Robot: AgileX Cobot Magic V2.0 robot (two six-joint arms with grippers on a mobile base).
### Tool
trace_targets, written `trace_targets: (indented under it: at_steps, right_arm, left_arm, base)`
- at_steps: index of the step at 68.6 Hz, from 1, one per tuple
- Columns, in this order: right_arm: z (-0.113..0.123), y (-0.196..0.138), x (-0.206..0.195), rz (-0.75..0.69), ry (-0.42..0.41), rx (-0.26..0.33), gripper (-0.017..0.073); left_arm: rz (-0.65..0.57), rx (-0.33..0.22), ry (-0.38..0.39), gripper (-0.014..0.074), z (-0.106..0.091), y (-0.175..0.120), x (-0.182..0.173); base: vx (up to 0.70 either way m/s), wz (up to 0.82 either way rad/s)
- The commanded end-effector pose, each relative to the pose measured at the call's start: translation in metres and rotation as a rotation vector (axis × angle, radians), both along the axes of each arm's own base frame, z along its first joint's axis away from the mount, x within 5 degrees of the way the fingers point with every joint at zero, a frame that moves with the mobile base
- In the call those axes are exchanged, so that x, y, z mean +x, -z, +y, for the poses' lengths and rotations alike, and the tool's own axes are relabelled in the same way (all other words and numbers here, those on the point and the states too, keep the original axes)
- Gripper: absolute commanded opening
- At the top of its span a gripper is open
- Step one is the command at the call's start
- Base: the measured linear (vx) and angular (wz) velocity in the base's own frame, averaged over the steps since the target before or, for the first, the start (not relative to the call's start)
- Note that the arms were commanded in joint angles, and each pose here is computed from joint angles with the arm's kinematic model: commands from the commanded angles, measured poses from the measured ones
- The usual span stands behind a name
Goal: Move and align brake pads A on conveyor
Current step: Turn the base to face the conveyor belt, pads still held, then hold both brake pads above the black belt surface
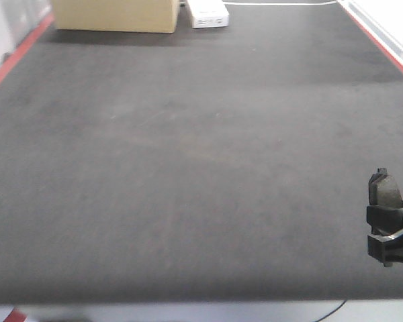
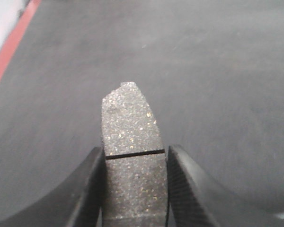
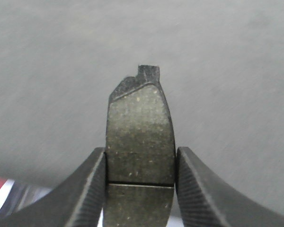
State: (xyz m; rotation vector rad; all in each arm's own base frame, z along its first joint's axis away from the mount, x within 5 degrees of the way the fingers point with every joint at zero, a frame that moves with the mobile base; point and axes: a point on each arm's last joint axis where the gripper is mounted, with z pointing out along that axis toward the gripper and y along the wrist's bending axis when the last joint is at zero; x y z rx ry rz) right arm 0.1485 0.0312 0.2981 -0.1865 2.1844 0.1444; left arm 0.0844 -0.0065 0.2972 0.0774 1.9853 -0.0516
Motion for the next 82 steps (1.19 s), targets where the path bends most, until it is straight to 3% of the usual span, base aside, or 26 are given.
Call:
trace_targets:
  at_steps: [1, 43, 82]
  right_arm:
    - [0.0002, -0.0184, 0.0036, -0.122, 0.000, 0.016, 0.0014]
    - [0.0002, -0.0184, 0.0036, -0.122, 0.000, 0.016, 0.0014]
    - [0.0002, -0.0184, 0.0037, -0.123, 0.000, 0.017, 0.0014]
  left_arm:
    - [-0.113, -0.016, -0.008, 0.0072, 0.0002, -0.0171, 0.0035]
    - [-0.113, -0.016, -0.008, 0.0072, 0.0002, -0.0171, 0.0035]
    - [-0.113, -0.016, -0.008, 0.0072, 0.0002, -0.0171, 0.0035]
  base:
    - [0.26, -0.22]
    - [0.24, -0.04]
    - [0.03, 0.01]
